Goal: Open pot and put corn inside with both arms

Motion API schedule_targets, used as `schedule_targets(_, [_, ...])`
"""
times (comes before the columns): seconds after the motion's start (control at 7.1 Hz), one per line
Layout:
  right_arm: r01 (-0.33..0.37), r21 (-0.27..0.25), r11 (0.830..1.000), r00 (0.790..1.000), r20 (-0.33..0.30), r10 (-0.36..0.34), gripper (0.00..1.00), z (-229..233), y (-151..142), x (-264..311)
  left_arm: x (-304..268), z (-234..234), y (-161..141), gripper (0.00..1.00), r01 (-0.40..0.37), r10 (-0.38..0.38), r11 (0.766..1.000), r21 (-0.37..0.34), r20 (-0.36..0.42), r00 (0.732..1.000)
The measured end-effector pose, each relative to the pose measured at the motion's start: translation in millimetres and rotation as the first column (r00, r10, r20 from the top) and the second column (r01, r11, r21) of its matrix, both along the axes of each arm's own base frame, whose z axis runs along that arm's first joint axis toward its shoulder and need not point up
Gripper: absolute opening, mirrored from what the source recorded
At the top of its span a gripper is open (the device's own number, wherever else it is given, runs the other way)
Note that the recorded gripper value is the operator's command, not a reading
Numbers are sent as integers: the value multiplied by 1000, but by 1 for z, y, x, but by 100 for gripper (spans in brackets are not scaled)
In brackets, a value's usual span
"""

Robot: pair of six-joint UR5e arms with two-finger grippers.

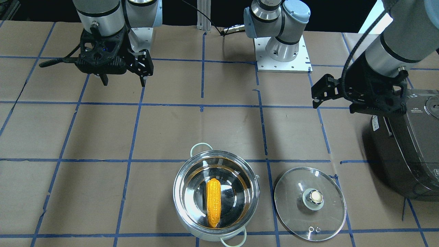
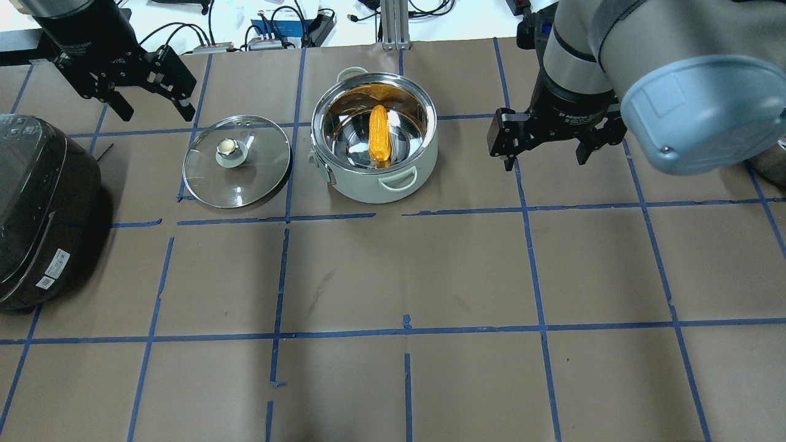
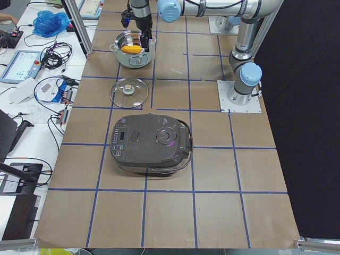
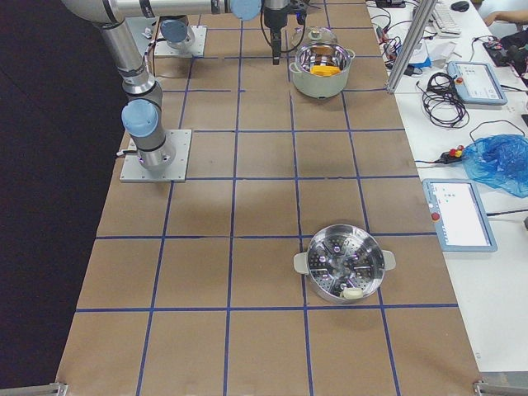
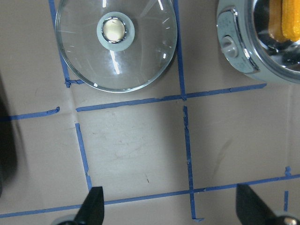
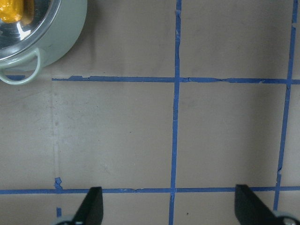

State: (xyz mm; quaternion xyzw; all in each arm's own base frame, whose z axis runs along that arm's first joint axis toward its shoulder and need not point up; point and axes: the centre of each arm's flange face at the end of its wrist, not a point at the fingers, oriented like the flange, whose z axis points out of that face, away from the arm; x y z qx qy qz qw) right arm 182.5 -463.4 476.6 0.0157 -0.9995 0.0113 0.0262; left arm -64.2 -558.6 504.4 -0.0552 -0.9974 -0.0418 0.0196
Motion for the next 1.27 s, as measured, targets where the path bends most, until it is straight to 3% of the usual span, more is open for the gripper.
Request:
schedule_targets(0.7, [-11,64,998,1000,29,9,100,31,-27,-14,-19,-2,9,100,25,-24,998,-57,11,1000])
schedule_targets(0.99, [-8,56,998,999,34,6,100,33,-32,-17,-17,-2,9,100,23,-23,998,-60,11,1000])
schedule_targets(1.27, [-12,16,1000,999,36,11,100,36,-38,-19,-17,-1,10,100,21,-21,998,-62,8,1000])
